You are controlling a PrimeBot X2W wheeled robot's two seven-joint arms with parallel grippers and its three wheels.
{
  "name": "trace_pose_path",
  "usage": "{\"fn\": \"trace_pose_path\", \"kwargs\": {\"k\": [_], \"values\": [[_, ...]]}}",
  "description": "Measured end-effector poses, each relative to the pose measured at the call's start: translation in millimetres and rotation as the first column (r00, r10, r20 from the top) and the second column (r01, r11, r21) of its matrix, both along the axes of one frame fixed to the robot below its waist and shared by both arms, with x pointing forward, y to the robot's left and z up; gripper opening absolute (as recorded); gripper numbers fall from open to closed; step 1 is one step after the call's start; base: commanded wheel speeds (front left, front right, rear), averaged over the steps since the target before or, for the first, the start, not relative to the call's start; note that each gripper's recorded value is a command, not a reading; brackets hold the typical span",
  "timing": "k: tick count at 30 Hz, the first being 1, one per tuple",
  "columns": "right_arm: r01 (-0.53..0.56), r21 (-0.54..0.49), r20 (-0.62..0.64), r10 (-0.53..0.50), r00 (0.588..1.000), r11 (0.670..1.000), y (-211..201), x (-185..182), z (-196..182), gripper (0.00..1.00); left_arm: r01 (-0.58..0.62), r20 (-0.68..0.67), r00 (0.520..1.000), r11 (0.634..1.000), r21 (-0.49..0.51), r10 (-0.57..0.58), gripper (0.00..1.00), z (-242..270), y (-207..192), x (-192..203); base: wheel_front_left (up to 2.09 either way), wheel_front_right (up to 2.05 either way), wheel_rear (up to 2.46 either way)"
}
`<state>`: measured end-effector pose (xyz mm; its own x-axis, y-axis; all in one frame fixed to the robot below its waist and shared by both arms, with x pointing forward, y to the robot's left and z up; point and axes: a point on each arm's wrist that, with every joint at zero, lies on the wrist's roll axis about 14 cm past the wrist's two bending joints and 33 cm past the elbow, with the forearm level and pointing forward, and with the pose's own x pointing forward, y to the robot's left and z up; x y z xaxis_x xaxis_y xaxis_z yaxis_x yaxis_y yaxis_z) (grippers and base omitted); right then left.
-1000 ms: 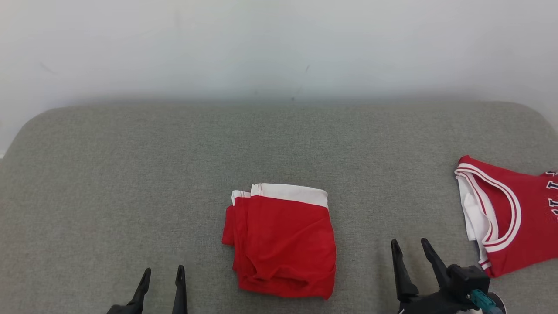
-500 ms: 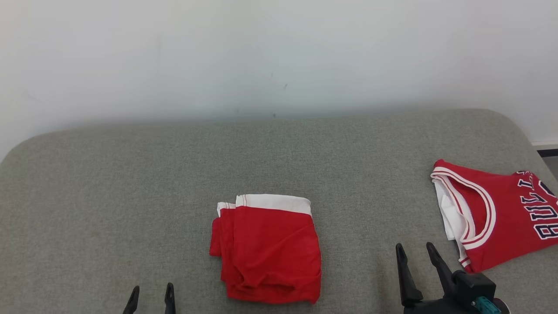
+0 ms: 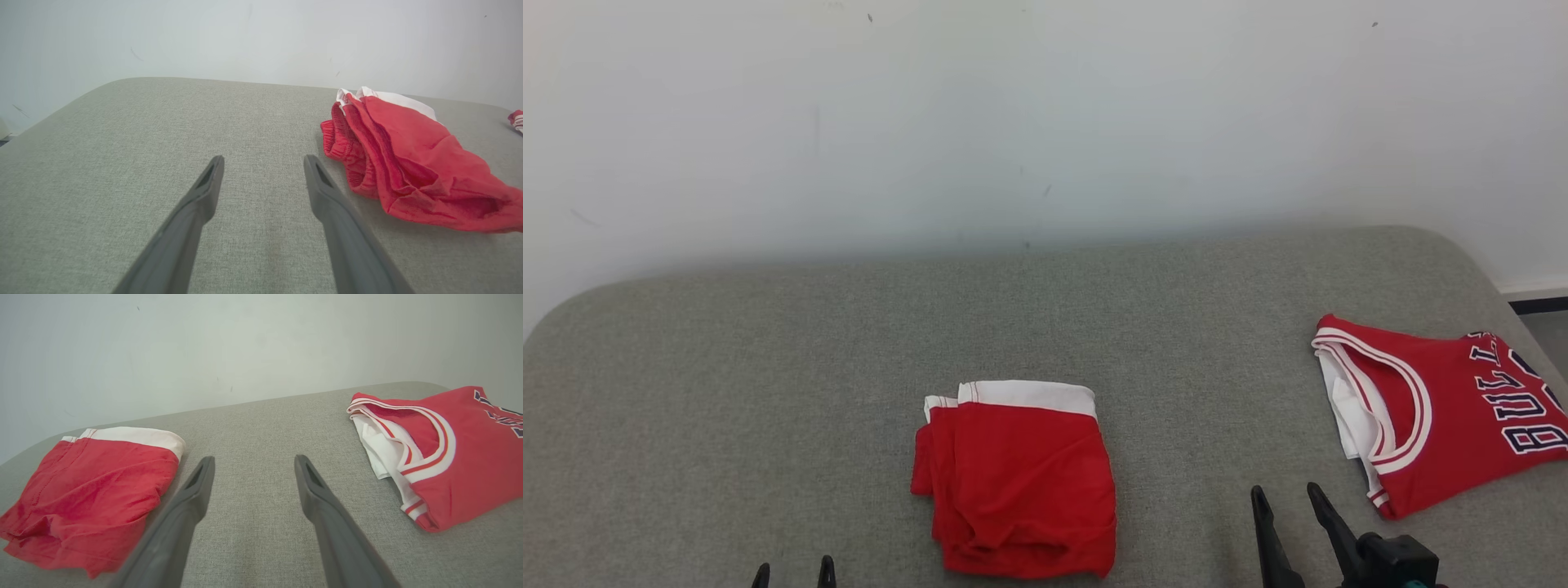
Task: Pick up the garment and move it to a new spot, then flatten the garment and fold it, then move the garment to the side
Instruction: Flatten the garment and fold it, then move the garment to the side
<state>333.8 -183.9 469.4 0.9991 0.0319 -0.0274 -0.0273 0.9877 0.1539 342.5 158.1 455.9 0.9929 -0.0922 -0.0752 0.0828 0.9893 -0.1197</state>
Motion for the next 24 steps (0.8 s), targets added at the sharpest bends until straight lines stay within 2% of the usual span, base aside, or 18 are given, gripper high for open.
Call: {"fn": "trace_pose_path", "kwargs": {"k": [15, 24], "values": [[-0.018, 0.012, -0.023, 0.018, 1.0, 1.0, 6, 4, -7, 1.0, -0.004, -0.021, 1.0, 1.0, -0.002, 0.004, 1.0, -7, 1, -2, 0.0, 0.0, 0.0], [-0.139, 0.049, -0.065, 0.142, 0.988, 0.989, 48, 18, -18, 1.0, -0.002, -0.049, 0.999, 1.0, -0.005, 0.002, 1.0, -15, -1, -4, 0.0, 0.0, 0.0]]}}
